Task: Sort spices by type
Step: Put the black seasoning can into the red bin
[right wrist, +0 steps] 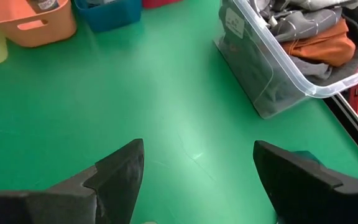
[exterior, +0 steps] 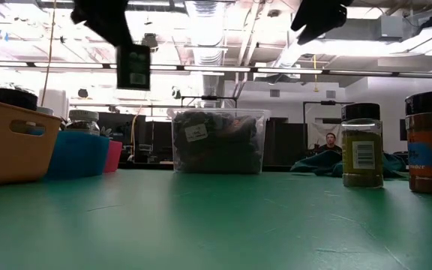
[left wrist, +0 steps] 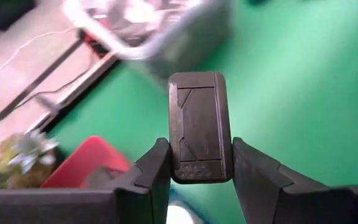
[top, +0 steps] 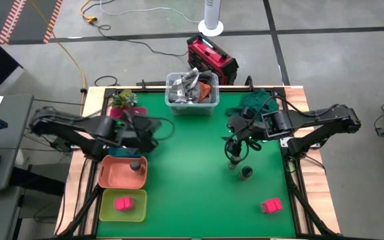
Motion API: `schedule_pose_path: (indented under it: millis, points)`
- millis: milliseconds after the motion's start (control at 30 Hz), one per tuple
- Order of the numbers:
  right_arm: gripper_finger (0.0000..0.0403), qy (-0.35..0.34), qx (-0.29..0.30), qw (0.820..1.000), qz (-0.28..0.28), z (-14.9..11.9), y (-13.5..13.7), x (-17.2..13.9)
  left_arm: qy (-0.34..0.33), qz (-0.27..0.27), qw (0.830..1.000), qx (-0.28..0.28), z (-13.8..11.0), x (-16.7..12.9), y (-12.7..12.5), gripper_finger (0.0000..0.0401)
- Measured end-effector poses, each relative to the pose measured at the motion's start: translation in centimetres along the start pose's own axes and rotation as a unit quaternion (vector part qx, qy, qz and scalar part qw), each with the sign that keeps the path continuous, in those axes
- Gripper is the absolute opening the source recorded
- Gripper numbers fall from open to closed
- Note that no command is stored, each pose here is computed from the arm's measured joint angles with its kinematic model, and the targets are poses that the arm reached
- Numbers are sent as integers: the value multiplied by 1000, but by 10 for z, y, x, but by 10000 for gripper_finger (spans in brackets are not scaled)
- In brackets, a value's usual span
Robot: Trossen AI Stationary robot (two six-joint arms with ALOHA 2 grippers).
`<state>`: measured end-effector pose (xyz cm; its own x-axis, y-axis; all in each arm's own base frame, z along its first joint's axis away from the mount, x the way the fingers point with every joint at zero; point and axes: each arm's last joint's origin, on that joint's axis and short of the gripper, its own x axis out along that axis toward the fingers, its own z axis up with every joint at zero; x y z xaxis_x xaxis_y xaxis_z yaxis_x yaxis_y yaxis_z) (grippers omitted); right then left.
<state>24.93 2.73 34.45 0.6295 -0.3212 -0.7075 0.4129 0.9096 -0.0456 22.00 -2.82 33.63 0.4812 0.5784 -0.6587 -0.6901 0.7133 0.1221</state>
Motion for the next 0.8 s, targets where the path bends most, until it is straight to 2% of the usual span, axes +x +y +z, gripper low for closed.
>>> schedule_pose_path:
  millis: [200, 367, 800]
  points:
    - [328, -8, 4, 1000, 3, 2, 1, 0, -27, 47, 993, -107, -22, 2, 45, 136]
    - [328, -8, 5, 1000, 3, 2, 0, 0, -34, 85, 976, -196, -42, 12, 64, 136]
    - [328, -7, 8, 1000, 2, 2, 0, 0, -21, 173, 950, -259, -56, 22, 77, 136]
